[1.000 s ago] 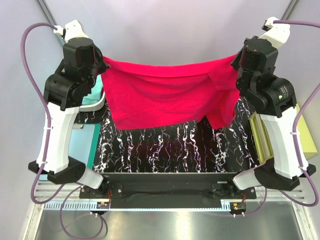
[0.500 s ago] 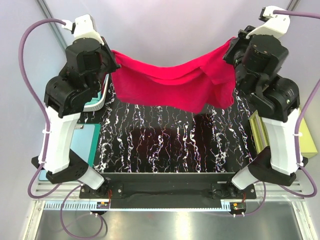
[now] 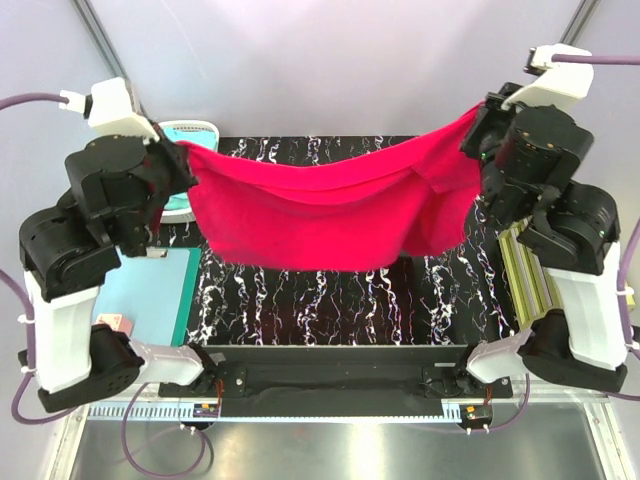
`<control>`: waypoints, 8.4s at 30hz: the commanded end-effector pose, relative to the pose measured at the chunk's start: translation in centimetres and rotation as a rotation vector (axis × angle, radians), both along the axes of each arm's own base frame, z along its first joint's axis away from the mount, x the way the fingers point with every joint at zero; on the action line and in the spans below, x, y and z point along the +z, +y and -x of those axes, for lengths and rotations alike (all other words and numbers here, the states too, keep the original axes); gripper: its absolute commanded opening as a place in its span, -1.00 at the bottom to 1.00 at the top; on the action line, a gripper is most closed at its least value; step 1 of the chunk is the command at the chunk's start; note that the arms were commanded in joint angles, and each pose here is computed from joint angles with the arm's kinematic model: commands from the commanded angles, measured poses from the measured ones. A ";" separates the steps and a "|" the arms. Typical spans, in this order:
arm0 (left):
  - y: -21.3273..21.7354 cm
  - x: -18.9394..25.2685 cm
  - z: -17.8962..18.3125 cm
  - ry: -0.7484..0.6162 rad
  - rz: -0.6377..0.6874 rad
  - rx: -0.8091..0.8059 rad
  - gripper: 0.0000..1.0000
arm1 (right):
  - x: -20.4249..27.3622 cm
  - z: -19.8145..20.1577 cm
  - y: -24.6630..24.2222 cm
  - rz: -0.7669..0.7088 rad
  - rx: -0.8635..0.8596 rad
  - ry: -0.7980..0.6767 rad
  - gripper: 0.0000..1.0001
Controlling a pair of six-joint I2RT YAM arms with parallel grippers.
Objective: Fold and stack the t-shirts
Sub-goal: Flatten out the tshirt
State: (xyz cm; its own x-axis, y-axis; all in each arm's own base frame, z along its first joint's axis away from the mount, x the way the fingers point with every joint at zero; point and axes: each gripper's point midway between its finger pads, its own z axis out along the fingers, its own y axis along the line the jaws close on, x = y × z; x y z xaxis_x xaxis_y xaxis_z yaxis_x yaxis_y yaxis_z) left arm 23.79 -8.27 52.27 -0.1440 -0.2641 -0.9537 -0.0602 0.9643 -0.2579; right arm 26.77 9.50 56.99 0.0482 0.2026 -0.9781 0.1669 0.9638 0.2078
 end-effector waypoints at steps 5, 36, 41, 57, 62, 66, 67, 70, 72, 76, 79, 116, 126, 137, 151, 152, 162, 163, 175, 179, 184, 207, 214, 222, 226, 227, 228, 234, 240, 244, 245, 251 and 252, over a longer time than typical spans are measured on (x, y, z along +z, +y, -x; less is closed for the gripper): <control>2.1 -3.1 -0.5 0.064 -0.139 0.146 -1.00 | 0.3 1.6 -3.6 0.006 -0.126 -0.014 -1.00; -1.7 -1.0 -20.9 0.008 0.225 -0.045 -1.00 | -0.2 -17.1 4.2 -0.114 -0.031 -0.096 -1.00; -1.6 0.5 -19.9 -0.035 0.219 -0.054 -1.00 | 0.1 -15.9 5.7 -0.071 -0.036 -0.101 -1.00; -2.5 -21.0 -23.1 0.378 0.059 -0.002 -1.00 | -24.0 -18.1 2.5 -0.012 -0.160 0.318 -1.00; -3.2 -23.5 -18.2 0.407 0.043 -0.024 -1.00 | -27.7 -14.1 2.8 -0.025 -0.129 0.367 -1.00; -3.8 -24.5 -14.6 0.416 0.020 -0.047 -1.00 | -30.6 -11.0 2.9 -0.032 -0.112 0.451 -1.00; -3.7 -25.0 -13.3 0.427 0.033 -0.054 -1.00 | -31.9 -9.7 2.8 -0.047 -0.113 0.487 -1.00; -3.4 -27.0 -10.4 0.465 0.015 -0.062 -1.00 | -34.9 -6.8 3.2 -0.051 -0.099 0.573 -1.00; -3.5 -28.0 -8.6 0.484 0.004 -0.072 -1.00 | -36.4 -5.3 3.4 -0.042 -0.092 0.614 -1.00; -3.2 -32.2 -5.2 0.594 -0.022 -0.078 -1.00 | -39.9 -2.0 2.9 -0.039 -0.097 0.718 -1.00; -3.5 -33.8 -3.2 0.633 -0.030 -0.092 -1.00 | -41.0 -0.3 2.8 -0.046 -0.086 0.767 -1.00; 1.4 -41.6 10.0 0.973 0.284 0.144 -1.00 | -40.5 14.6 -5.8 -0.334 -0.349 0.927 -1.00; 1.3 -42.6 12.2 1.043 0.280 0.115 -0.84 | -42.5 16.9 -5.3 -0.327 -0.303 1.058 -1.00; 1.6 -37.7 9.4 0.897 0.244 0.088 0.84 | -36.5 12.3 -4.6 -0.282 -0.194 0.842 0.21; -3.2 -33.1 -8.6 0.703 0.099 0.021 0.98 | -36.5 -6.4 1.2 -0.201 -0.025 0.774 0.52; -3.7 -32.7 -9.7 0.687 0.090 0.004 0.98 | -37.2 -7.4 1.1 -0.181 -0.034 0.789 0.51; -5.3 -37.1 -15.8 0.732 0.034 -0.062 0.65 | -44.8 -15.5 2.0 -0.046 -0.046 0.934 0.24; -5.3 -37.7 -16.0 0.744 0.029 -0.063 0.55 | -45.4 -15.8 1.8 -0.044 -0.054 0.947 0.22; -5.9 -42.4 -16.2 0.832 0.004 -0.108 0.35 | -53.5 -18.7 1.5 -0.006 -0.055 1.086 0.13; -5.9 -42.9 -16.5 0.839 -0.001 -0.118 0.35 | -54.3 -19.0 2.1 -0.029 -0.048 1.093 0.13; -6.3 -43.6 -17.0 0.861 0.009 -0.137 0.06 | -54.8 -19.0 2.0 -0.026 -0.055 1.101 -0.06; -4.3 -48.8 -17.1 1.033 0.014 -0.064 -0.87 | -57.0 -18.4 0.2 -0.030 -0.147 1.180 -1.00; -4.2 -49.9 -17.8 1.073 0.006 -0.063 -1.00 | -55.9 -19.4 -0.3 -0.040 -0.166 1.163 -1.00; -4.4 -48.1 -22.3 1.031 0.001 -0.072 -1.00 | -53.9 -23.1 -1.7 -0.101 -0.189 1.118 -1.00; -4.4 -48.4 -25.0 1.030 0.016 -0.075 -1.00 | -54.0 -25.4 -2.5 -0.131 -0.205 1.109 -1.00; -4.6 -47.1 -26.3 0.997 0.024 -0.079 -1.00 | -52.7 -26.9 -2.7 -0.154 -0.203 1.070 -1.00; -4.4 -48.0 -26.7 1.013 0.030 -0.077 -1.00 | -53.8 -26.9 -2.8 -0.156 -0.207 1.097 -1.00; -5.2 -47.9 -29.9 0.983 0.092 -0.114 -1.00 | -52.8 -30.7 -3.3 -0.231 -0.196 1.027 -1.00; -5.4 -47.2 -31.8 0.943 0.119 -0.134 -1.00 | -52.8 -32.5 -4.3 -0.296 -0.189 0.987 -1.00; -4.8 -46.1 -33.1 0.898 0.130 -0.125 -1.00 | -52.5 -33.3 -5.2 -0.320 -0.200 0.961 -1.00; -4.7 -45.8 -33.6 0.882 0.140 -0.127 -1.00 | -52.2 -33.6 -5.7 -0.333 -0.208 0.946 -1.00; -2.4 -44.2 -35.1 0.827 0.188 -0.109 -1.00 | -51.5 -34.9 -9.5 -0.407 -0.252 0.892 -1.00; -2.4 -44.3 -35.1 0.830 0.191 -0.111 -1.00 | -51.6 -35.0 -9.6 -0.420 -0.241 0.892 -1.00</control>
